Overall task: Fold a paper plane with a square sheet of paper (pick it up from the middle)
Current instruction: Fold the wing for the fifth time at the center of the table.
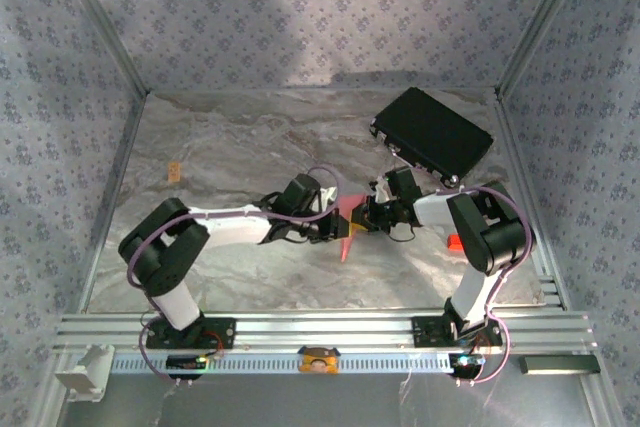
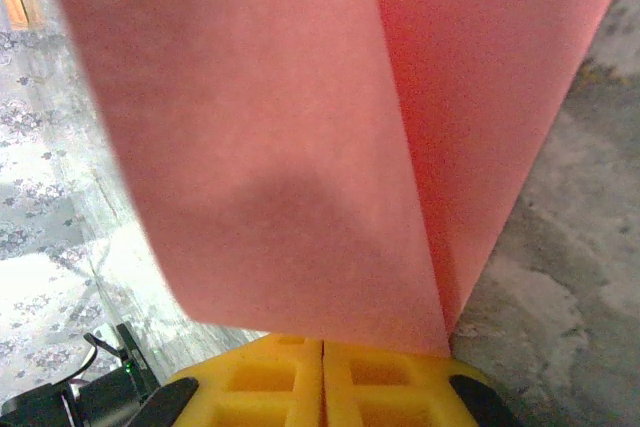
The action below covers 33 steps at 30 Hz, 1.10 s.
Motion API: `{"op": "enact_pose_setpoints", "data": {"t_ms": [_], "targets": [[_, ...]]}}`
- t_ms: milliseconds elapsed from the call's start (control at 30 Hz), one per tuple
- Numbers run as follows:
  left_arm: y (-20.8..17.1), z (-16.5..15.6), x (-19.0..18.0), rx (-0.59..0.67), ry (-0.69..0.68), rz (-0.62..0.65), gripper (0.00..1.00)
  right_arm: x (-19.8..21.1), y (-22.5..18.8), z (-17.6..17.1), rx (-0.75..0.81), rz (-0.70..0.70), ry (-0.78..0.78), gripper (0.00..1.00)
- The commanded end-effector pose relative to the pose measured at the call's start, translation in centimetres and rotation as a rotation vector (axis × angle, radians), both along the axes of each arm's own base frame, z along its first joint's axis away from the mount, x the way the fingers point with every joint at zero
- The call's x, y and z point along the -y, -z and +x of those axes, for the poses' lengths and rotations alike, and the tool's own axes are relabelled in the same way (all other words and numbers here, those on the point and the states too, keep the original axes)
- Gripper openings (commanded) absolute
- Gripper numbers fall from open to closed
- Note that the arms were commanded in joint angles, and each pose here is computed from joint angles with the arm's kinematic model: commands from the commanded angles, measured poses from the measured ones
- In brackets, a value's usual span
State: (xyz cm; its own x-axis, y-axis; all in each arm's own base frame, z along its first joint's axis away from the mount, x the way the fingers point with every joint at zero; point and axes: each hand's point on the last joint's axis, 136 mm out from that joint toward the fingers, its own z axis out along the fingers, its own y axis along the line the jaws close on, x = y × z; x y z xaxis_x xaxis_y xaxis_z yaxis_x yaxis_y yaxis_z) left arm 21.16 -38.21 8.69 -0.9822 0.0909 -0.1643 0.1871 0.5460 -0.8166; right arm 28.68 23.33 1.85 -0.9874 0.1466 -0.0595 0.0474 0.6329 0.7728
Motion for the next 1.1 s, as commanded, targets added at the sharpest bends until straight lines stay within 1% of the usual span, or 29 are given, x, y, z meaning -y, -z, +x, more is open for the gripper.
{"op": "enact_pose_setpoints", "data": {"t_ms": [0, 233, 600, 1067], "targets": [[0.7, 0.0, 0.8, -0.031, 0.034, -0.001, 0.07, 2.0, 3.8, -1.4, -0.080, -0.148, 0.036, 0.10], [2.5, 0.8, 1.3, -0.046, 0.046, 0.060, 0.06, 1.9, 3.6, -1.4, -0.076, -0.145, 0.037, 0.10], [4.5, 1.0, 1.5, -0.057, 0.057, 0.098, 0.08, 1.8, 3.5, -1.5, -0.075, -0.147, 0.033, 0.10], [7.6, -0.5, 0.2, -0.074, 0.095, 0.244, 0.09, 1.9, 3.8, -1.5, -0.081, -0.157, 0.036, 0.10]]}}
